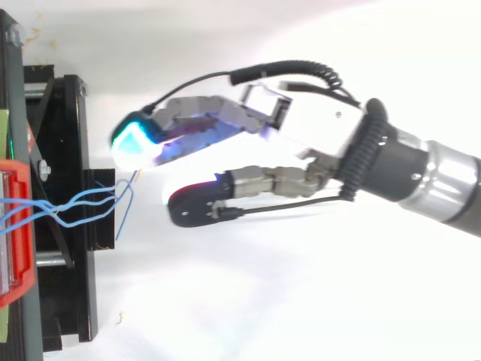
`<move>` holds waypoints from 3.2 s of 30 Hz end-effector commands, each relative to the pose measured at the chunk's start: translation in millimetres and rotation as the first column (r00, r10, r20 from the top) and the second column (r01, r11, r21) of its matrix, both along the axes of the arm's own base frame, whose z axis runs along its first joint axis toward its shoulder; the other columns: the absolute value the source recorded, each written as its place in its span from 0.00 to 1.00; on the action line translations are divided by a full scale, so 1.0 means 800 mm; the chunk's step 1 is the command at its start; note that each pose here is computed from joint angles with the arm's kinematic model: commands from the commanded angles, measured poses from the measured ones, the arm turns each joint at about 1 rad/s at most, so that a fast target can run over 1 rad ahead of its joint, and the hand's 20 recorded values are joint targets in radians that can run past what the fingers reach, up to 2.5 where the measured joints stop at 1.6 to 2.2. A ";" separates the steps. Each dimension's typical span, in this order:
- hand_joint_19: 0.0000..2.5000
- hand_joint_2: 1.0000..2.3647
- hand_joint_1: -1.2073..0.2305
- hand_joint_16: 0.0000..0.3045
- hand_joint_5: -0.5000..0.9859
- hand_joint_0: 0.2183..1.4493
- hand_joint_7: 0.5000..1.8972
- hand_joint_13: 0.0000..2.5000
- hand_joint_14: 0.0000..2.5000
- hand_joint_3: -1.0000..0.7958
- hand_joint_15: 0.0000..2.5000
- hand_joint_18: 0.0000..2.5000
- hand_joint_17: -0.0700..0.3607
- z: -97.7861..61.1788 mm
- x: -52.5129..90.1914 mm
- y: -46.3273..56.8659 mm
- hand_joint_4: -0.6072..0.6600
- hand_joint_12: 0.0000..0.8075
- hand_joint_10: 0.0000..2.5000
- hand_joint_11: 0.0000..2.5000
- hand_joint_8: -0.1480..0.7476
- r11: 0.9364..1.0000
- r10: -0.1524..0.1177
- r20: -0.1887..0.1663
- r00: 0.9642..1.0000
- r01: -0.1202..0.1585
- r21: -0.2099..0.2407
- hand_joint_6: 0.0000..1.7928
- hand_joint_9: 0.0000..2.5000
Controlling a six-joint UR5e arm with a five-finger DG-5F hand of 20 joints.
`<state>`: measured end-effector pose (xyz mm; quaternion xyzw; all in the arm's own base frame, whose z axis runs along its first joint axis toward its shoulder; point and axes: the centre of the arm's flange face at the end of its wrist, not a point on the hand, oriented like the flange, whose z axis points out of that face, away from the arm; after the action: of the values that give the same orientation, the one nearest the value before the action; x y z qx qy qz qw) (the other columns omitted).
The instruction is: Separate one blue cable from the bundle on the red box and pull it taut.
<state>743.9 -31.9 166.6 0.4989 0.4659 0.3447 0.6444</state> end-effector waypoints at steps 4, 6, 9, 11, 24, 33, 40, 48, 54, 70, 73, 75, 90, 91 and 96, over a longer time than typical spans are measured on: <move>0.17 0.00 0.45 0.16 0.23 0.24 0.15 0.21 0.00 0.29 0.07 0.12 0.41 -0.005 0.040 0.007 0.64 0.47 0.00 0.00 0.41 0.998 0.025 0.075 0.997 -0.029 0.060 0.28 0.31; 0.17 0.00 0.45 0.16 0.23 0.24 0.15 0.22 0.00 0.29 0.07 0.12 0.41 -0.005 0.039 0.005 0.65 0.47 0.00 0.00 0.41 0.999 0.019 0.069 0.997 -0.022 0.044 0.28 0.31; 0.18 0.00 0.45 0.16 0.23 0.24 0.15 0.22 0.00 0.29 0.08 0.13 0.41 -0.004 0.045 0.007 0.65 0.47 0.00 0.00 0.42 1.000 0.009 0.101 0.995 -0.009 0.005 0.28 0.32; 0.18 0.00 0.45 0.16 0.23 0.24 0.15 0.22 0.00 0.29 0.08 0.13 0.41 -0.014 0.048 0.009 0.65 0.47 0.00 0.00 0.42 1.000 0.004 0.110 0.994 -0.003 -0.013 0.28 0.32; 0.18 0.00 0.45 0.16 0.25 0.25 0.18 0.24 0.00 0.28 0.08 0.14 0.42 -0.038 0.092 0.027 0.66 0.47 0.00 0.00 0.42 1.000 0.026 0.189 0.982 -0.027 0.002 0.28 0.33; 0.19 0.00 0.40 0.16 0.28 0.25 0.27 0.25 0.00 0.28 0.09 0.16 0.42 -0.034 0.094 0.056 0.72 0.47 0.00 0.00 0.42 0.999 0.051 0.197 0.979 -0.054 0.006 0.28 0.35; 0.19 0.00 0.39 0.16 0.29 0.26 0.35 0.25 0.00 0.28 0.09 0.17 0.42 -0.033 0.094 0.059 0.72 0.46 0.00 0.00 0.41 0.997 0.059 0.207 0.977 -0.069 0.044 0.28 0.35; 0.20 0.00 0.39 0.15 0.31 0.28 0.48 0.25 0.00 0.29 0.09 0.17 0.41 -0.035 0.093 0.059 0.70 0.45 0.00 0.00 0.41 0.992 0.061 0.217 0.974 -0.083 0.094 0.28 0.36; 0.20 0.00 0.37 0.15 0.31 0.29 0.60 0.26 0.00 0.32 0.10 0.18 0.40 -0.031 0.094 0.059 0.66 0.45 0.00 0.00 0.41 0.986 0.077 0.234 0.969 -0.109 0.126 0.29 0.36; 0.20 0.01 0.35 0.17 0.26 0.29 0.21 0.27 0.00 0.42 0.11 0.21 0.44 0.004 0.075 0.049 0.64 0.50 0.00 0.01 0.45 0.975 0.089 0.129 0.988 -0.113 0.191 0.48 0.37; 0.20 0.01 0.34 0.17 0.26 0.30 0.20 0.28 0.00 0.42 0.11 0.22 0.44 0.009 0.068 0.045 0.65 0.50 0.00 0.02 0.46 0.973 0.089 0.088 0.992 -0.105 0.204 0.49 0.37; 0.20 0.01 0.34 0.17 0.26 0.30 0.20 0.28 0.00 0.40 0.11 0.22 0.43 0.012 0.064 0.043 0.66 0.49 0.00 0.02 0.46 0.971 0.088 0.062 0.994 -0.099 0.219 0.49 0.38; 0.21 0.01 0.34 0.17 0.27 0.30 0.23 0.30 0.00 0.39 0.13 0.24 0.43 0.046 0.056 0.036 0.64 0.49 0.00 0.04 0.46 0.967 0.080 0.061 0.995 -0.092 0.239 0.49 0.41; 0.22 0.01 0.33 0.17 0.27 0.30 0.23 0.30 0.00 0.40 0.13 0.25 0.43 0.046 0.056 0.036 0.63 0.49 0.00 0.04 0.46 0.966 0.080 0.061 0.995 -0.092 0.241 0.49 0.41; 0.22 0.01 0.32 0.17 0.27 0.30 0.21 0.31 0.01 0.41 0.13 0.26 0.44 0.050 0.057 0.034 0.63 0.50 0.00 0.05 0.46 0.963 0.080 0.067 0.995 -0.094 0.253 0.50 0.41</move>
<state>789.3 -3.1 204.6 0.5446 0.4242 0.4408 0.5737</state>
